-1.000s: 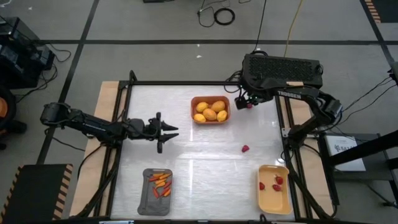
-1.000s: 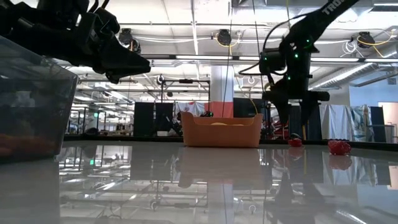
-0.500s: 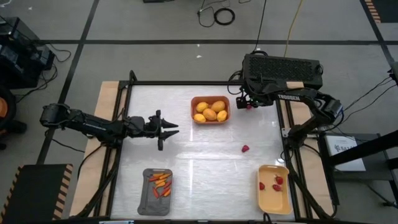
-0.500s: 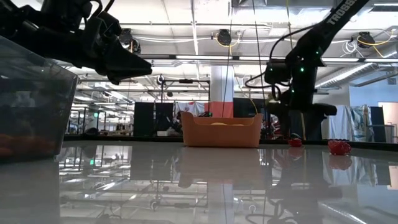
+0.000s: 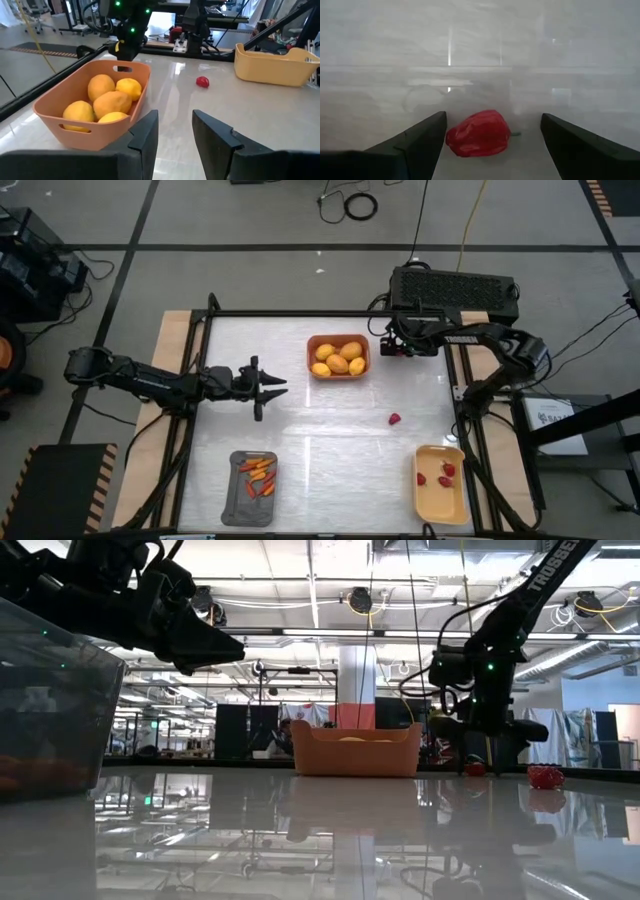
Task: Sort produce into baskets
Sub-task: Put the red chili pepper into the yellow bin
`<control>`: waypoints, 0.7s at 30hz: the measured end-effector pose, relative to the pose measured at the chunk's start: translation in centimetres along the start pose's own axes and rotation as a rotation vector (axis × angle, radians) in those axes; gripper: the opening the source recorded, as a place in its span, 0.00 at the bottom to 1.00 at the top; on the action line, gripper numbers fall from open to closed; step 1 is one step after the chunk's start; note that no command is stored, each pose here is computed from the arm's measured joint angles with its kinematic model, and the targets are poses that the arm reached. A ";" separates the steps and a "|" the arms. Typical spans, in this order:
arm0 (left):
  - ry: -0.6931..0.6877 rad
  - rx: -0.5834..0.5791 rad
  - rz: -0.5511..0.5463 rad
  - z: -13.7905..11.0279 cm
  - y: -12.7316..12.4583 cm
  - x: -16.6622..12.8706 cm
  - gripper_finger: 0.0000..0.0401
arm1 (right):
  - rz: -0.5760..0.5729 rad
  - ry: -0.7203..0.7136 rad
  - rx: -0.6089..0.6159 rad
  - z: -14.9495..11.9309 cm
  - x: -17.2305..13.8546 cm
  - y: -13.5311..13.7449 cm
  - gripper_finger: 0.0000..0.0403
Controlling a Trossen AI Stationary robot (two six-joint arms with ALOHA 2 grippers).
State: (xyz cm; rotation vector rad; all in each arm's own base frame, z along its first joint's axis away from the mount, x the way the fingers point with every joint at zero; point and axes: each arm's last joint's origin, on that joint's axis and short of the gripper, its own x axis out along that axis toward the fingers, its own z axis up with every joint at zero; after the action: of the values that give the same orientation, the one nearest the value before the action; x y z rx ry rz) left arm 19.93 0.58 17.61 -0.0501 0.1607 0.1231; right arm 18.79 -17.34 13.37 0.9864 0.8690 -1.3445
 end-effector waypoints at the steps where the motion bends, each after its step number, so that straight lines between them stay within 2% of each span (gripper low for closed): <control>1: 0.000 0.013 -0.001 0.0 0.0 0.0 0.32 | 0.002 -0.003 0.001 0.0 0.1 0.0 0.79; 8: 0.003 0.020 -0.006 0.0 0.0 0.0 0.32 | 0.014 -0.019 0.000 0.0 0.2 0.3 0.75; 21: 0.003 0.022 -0.008 0.0 0.0 0.0 0.32 | 0.045 0.015 0.024 0.0 0.1 0.4 0.49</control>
State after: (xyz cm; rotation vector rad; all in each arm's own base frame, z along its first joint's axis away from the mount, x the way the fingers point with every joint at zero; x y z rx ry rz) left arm 19.93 0.56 17.59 -0.0290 0.1644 0.1137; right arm 19.17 -17.34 13.32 1.0300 0.8389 -1.3130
